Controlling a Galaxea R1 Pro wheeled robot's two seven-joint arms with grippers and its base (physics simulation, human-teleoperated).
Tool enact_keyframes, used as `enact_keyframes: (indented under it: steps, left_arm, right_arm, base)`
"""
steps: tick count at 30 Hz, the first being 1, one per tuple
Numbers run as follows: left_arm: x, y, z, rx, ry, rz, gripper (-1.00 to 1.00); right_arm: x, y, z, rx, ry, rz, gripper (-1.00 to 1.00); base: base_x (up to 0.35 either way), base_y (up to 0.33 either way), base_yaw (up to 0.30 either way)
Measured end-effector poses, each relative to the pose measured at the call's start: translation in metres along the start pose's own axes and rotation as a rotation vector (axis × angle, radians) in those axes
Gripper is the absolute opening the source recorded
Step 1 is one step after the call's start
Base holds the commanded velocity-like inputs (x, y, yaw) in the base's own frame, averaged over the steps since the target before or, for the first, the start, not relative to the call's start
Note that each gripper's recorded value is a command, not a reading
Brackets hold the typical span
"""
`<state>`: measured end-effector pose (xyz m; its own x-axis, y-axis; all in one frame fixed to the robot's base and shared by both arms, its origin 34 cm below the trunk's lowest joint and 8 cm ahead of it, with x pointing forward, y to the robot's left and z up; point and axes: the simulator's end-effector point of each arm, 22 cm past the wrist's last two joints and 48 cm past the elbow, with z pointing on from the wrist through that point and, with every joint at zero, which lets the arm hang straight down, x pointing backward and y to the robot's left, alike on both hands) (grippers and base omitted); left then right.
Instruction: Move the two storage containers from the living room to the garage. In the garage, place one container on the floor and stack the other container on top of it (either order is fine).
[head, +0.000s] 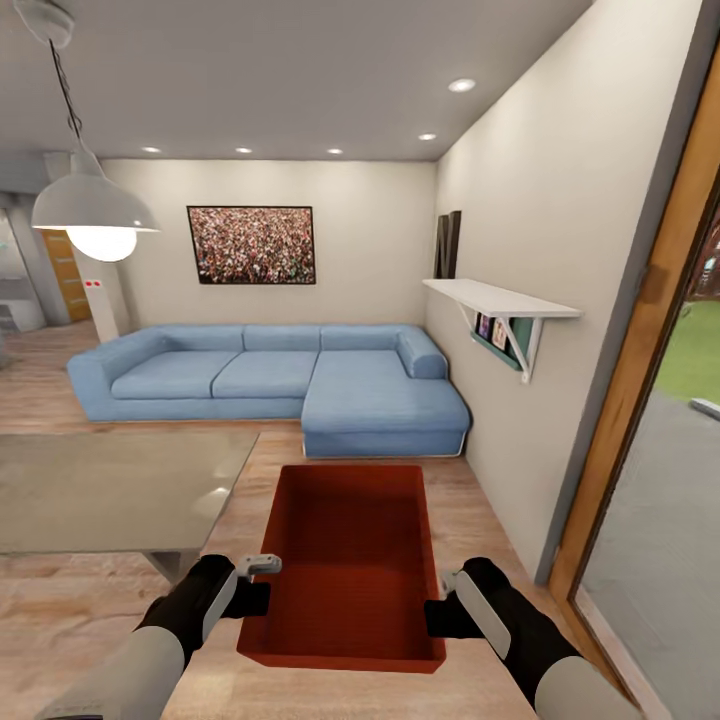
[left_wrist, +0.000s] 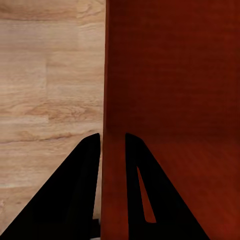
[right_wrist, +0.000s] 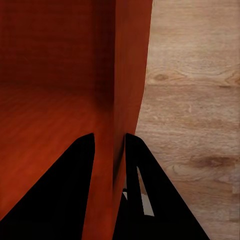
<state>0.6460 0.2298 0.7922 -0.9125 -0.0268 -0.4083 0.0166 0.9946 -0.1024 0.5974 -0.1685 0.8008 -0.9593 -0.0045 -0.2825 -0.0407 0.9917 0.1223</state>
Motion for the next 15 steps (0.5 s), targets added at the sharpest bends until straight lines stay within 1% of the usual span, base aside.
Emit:
enact_keyframes:
  steps: [15]
  left_arm:
    - [0.0027,0.0002,0.0032,-0.001,0.008,0.0,-1.0]
  right_arm:
    - [0.0021,-0.0006,0.0031,0.0,0.008,0.001,-1.0]
  base:
    - [0.0,0.0,0.271]
